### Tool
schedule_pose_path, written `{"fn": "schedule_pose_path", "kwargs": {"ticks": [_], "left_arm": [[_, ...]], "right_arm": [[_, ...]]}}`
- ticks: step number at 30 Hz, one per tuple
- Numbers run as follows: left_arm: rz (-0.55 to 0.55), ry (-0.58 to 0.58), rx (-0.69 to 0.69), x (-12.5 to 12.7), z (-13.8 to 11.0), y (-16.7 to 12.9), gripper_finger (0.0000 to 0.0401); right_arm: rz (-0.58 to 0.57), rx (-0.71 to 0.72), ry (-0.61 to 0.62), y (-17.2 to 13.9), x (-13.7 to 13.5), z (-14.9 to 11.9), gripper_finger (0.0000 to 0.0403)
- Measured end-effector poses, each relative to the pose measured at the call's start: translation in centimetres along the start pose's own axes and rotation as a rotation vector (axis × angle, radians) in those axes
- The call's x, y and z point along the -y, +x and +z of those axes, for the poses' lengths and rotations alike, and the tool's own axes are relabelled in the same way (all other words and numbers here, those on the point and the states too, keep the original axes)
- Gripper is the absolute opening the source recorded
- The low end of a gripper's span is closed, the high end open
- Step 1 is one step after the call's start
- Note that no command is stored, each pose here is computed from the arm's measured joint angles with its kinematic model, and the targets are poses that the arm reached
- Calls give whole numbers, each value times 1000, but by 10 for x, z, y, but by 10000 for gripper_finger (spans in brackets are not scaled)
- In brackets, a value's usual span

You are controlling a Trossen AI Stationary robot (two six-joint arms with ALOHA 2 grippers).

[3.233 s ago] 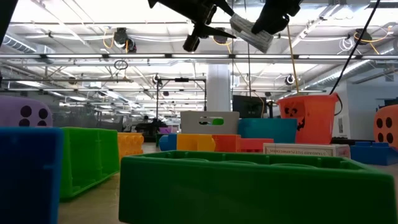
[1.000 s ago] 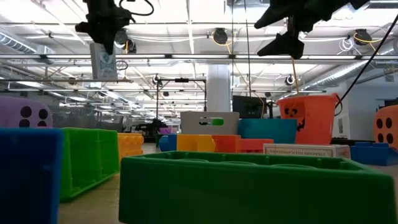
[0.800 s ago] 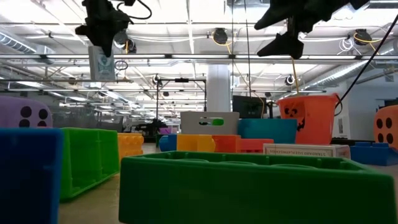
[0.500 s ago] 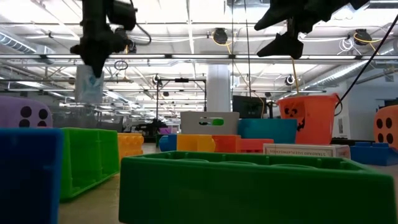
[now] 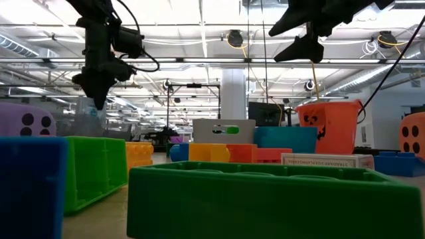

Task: Pick & Place Toys
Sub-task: Put the blue deck of cards into the black bin

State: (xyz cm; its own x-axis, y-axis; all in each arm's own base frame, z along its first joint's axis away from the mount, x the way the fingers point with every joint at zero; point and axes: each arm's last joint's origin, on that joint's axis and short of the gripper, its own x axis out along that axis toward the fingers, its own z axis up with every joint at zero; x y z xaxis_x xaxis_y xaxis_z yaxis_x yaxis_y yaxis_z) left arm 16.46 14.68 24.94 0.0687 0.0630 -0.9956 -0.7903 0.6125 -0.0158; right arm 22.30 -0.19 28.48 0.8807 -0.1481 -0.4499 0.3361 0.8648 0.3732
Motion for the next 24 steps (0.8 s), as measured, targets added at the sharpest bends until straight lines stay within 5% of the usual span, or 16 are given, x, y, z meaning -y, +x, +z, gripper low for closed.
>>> {"fn": "schedule_pose_path", "kwargs": {"ticks": [24], "left_arm": [[-10,-48,50,-46,8,0,88]], "right_arm": [[-4,2,52,0,0,0,325]]}}
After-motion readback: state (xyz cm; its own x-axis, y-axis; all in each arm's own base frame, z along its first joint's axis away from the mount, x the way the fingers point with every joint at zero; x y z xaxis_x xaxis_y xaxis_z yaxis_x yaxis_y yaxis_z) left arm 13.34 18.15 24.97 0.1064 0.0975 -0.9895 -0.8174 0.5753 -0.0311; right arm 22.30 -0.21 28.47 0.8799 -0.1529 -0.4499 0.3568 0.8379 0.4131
